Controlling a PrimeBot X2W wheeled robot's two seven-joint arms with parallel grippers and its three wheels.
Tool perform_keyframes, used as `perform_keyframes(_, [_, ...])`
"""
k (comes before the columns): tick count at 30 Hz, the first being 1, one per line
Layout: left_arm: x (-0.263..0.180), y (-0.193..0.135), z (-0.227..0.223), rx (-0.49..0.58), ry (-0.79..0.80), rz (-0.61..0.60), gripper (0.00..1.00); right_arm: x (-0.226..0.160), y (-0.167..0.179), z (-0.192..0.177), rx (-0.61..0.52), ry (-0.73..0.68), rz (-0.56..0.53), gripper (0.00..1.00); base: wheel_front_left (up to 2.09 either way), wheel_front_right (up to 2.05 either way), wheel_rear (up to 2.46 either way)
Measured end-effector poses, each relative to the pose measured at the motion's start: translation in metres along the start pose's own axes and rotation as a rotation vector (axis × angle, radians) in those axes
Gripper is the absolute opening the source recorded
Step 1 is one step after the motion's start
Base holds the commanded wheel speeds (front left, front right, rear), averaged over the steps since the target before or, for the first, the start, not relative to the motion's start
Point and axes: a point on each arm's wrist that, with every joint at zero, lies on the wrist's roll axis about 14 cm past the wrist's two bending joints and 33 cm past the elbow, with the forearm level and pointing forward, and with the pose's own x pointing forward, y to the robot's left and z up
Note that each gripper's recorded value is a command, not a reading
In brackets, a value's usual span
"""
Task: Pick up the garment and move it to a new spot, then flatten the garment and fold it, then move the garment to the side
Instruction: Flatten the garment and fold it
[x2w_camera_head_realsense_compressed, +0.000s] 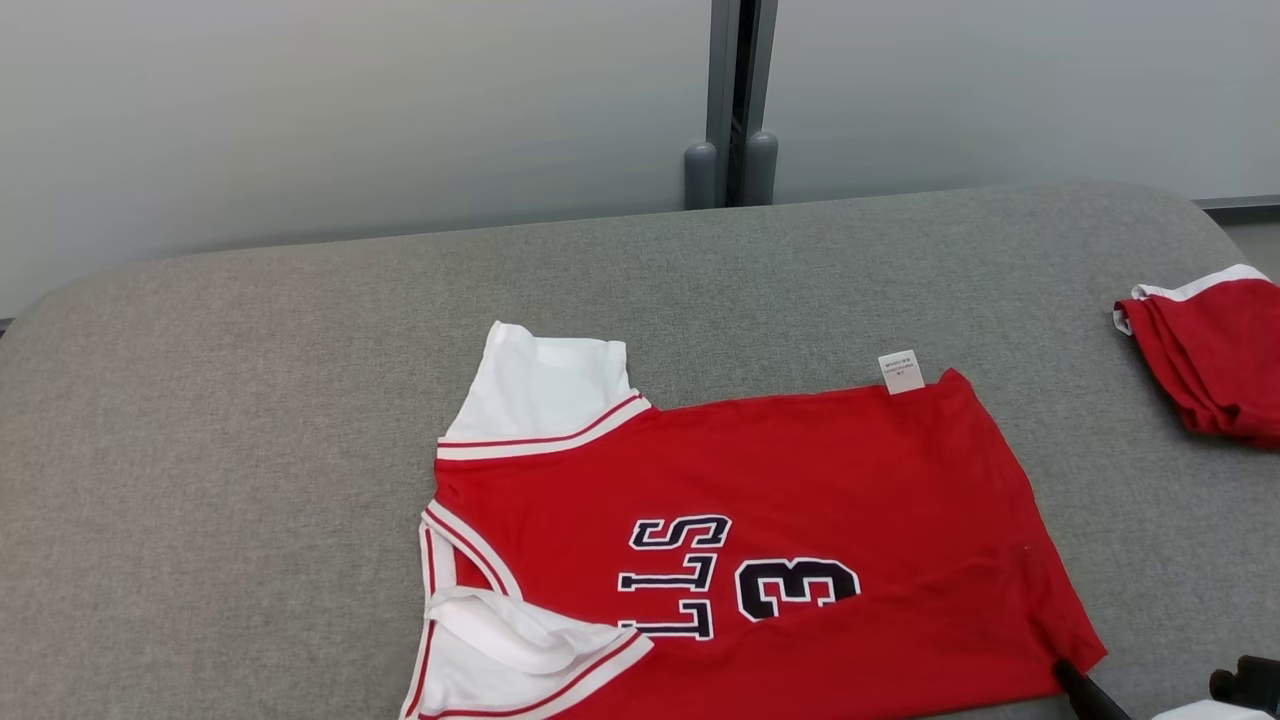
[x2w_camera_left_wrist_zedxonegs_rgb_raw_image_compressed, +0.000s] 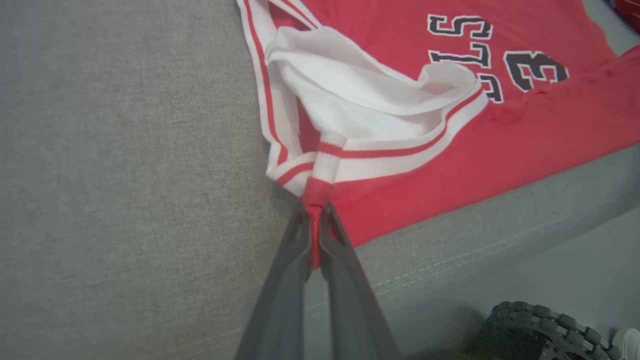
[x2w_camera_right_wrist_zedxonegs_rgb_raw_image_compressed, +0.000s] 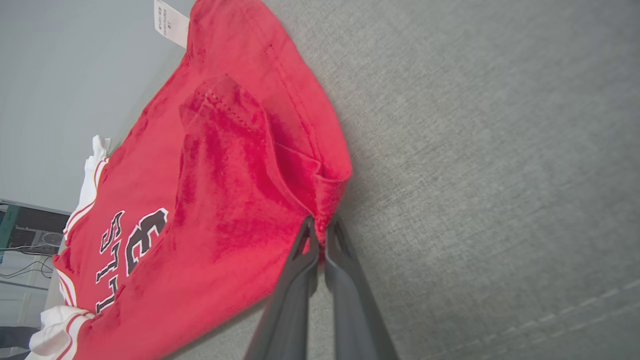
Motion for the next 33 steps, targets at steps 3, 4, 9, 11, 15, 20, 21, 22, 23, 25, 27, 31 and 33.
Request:
perform_keyframes(3, [-0.003,-0.003,-0.004,0.008,0.020,-0.010,0.00,-0.004,-0.004,0.000,0.002,0.001,-0.012,0.12,0.00,0.00,0.00])
perform_keyframes(4, [-0.004,-0.003,-0.006,0.011,0.029,-0.011,0.00,-0.005,-0.007,0.002,0.006,-0.009,-0.023,1.00,0.00,0.00,0.00])
perform_keyframes(9, [-0.007,0.003,-0.006,0.033,0.037,0.017,1.00,-0.009,-0.018,0.013,-0.004,-0.036,-0.064,1.00,0.00,0.00,0.00])
perform_keyframes(11, [-0.007,0.006,-0.001,0.033,0.021,0.033,1.00,-0.010,-0.021,0.024,-0.021,-0.068,-0.075,1.00,0.00,0.00,0.00])
perform_keyframes(15, [-0.007,0.010,0.017,0.031,-0.039,0.047,1.00,-0.008,-0.010,0.047,-0.080,-0.124,-0.060,1.00,0.00,0.00,0.00])
perform_keyframes(20, [-0.006,0.018,0.059,0.045,-0.167,0.079,1.00,-0.007,0.015,0.088,-0.195,-0.242,-0.024,1.00,0.00,0.00,0.00])
perform_keyframes(21, [-0.006,0.021,0.071,0.052,-0.205,0.095,1.00,-0.007,0.022,0.095,-0.227,-0.269,-0.012,1.00,0.00,0.00,0.00])
perform_keyframes(22, [-0.006,0.025,0.084,0.059,-0.250,0.113,1.00,-0.007,0.030,0.103,-0.256,-0.300,0.000,1.00,0.00,0.00,0.00])
perform_keyframes(23, [-0.005,0.026,0.096,0.058,-0.294,0.125,1.00,-0.006,0.037,0.110,-0.267,-0.329,0.014,1.00,0.00,0.00,0.00])
perform_keyframes(25, [-0.004,0.026,0.121,0.050,-0.390,0.142,1.00,-0.005,0.055,0.118,-0.301,-0.370,0.052,1.00,0.00,0.00,0.00])
perform_keyframes(27, [-0.003,0.025,0.144,0.014,-0.491,0.153,1.00,-0.005,0.069,0.124,-0.337,-0.406,0.084,1.00,0.00,0.00,0.00])
perform_keyframes(31, [0.003,0.019,0.166,-0.015,-0.596,0.144,1.00,-0.002,0.085,0.127,-0.413,-0.436,0.121,1.00,0.00,0.00,0.00])
perform_keyframes(33, [0.010,0.017,0.173,-0.017,-0.637,0.143,1.00,0.001,0.094,0.128,-0.453,-0.452,0.144,1.00,0.00,0.00,0.00])
